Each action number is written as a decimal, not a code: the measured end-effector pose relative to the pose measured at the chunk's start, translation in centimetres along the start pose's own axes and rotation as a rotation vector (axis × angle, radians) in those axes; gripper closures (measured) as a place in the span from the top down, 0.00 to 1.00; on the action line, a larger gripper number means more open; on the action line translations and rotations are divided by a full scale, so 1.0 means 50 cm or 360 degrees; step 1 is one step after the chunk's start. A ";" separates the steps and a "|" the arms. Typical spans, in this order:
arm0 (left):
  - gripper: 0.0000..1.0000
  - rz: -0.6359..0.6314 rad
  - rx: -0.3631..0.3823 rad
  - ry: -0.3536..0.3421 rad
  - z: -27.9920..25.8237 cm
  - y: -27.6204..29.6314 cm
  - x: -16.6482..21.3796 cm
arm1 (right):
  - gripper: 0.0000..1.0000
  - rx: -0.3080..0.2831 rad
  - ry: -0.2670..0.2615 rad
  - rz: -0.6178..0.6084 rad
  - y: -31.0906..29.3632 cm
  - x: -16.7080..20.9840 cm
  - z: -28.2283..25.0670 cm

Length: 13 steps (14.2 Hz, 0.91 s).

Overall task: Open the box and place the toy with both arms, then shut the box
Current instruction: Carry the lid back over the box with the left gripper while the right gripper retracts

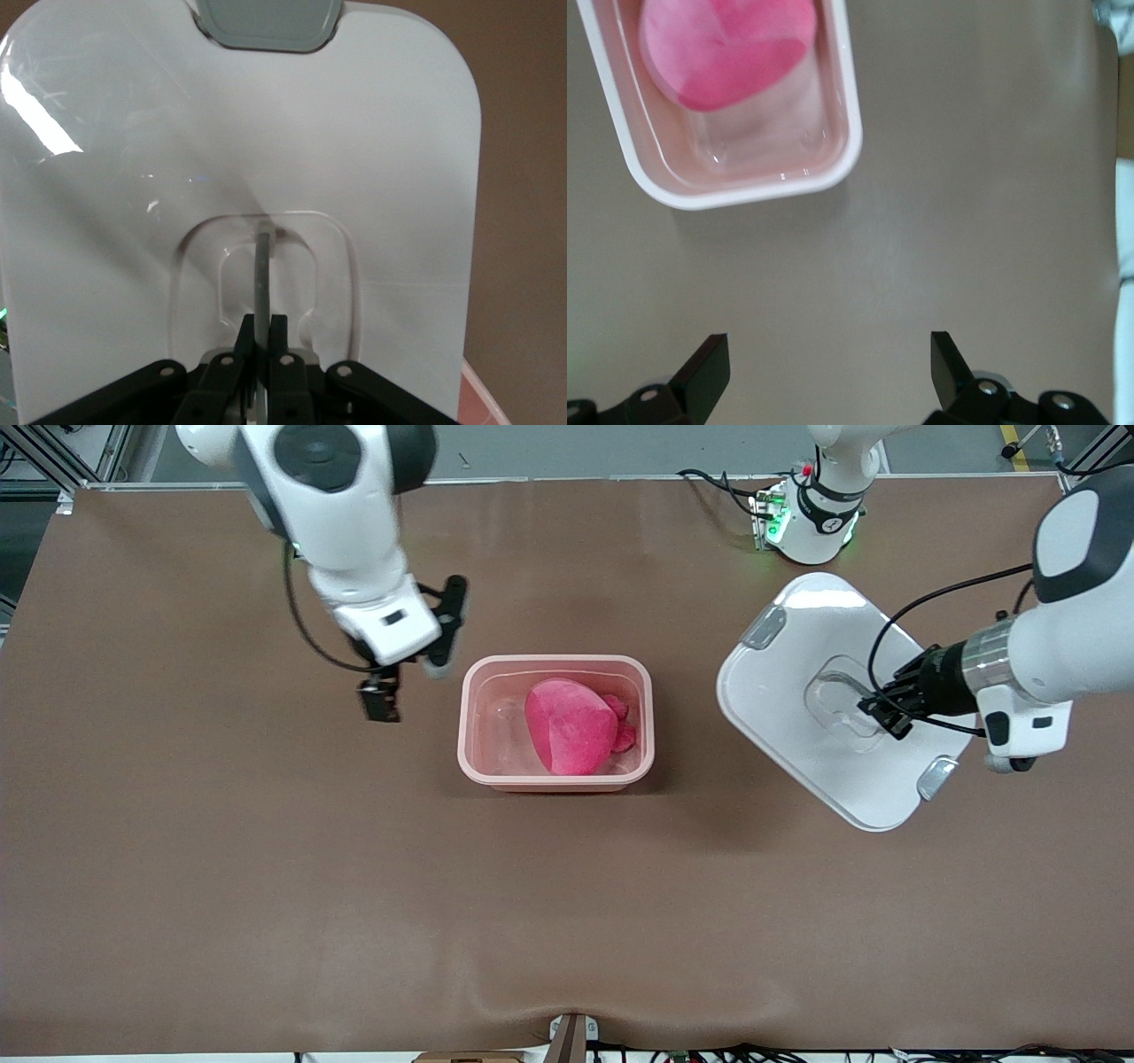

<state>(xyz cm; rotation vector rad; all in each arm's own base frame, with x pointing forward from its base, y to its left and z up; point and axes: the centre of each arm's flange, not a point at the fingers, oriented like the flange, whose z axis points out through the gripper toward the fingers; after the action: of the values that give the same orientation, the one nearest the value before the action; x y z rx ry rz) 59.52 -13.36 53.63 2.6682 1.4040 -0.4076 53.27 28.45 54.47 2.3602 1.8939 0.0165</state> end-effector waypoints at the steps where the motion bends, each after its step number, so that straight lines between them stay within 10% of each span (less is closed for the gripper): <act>1: 0.07 -0.0051 -0.0017 0.0011 0.005 0.017 -0.030 | 1.00 0.0033 -0.0002 0.0116 0.026 -0.050 -0.008; 13: 0.07 -0.0529 -0.0186 0.0051 0.133 0.169 -0.291 | 1.00 0.0156 0.0050 0.1502 0.168 -0.474 -0.081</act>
<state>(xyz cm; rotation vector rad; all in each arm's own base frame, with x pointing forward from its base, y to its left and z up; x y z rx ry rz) 57.33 -31.13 51.04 2.3627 1.8262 -0.2982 55.93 3.95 60.81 3.0706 0.6370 0.0415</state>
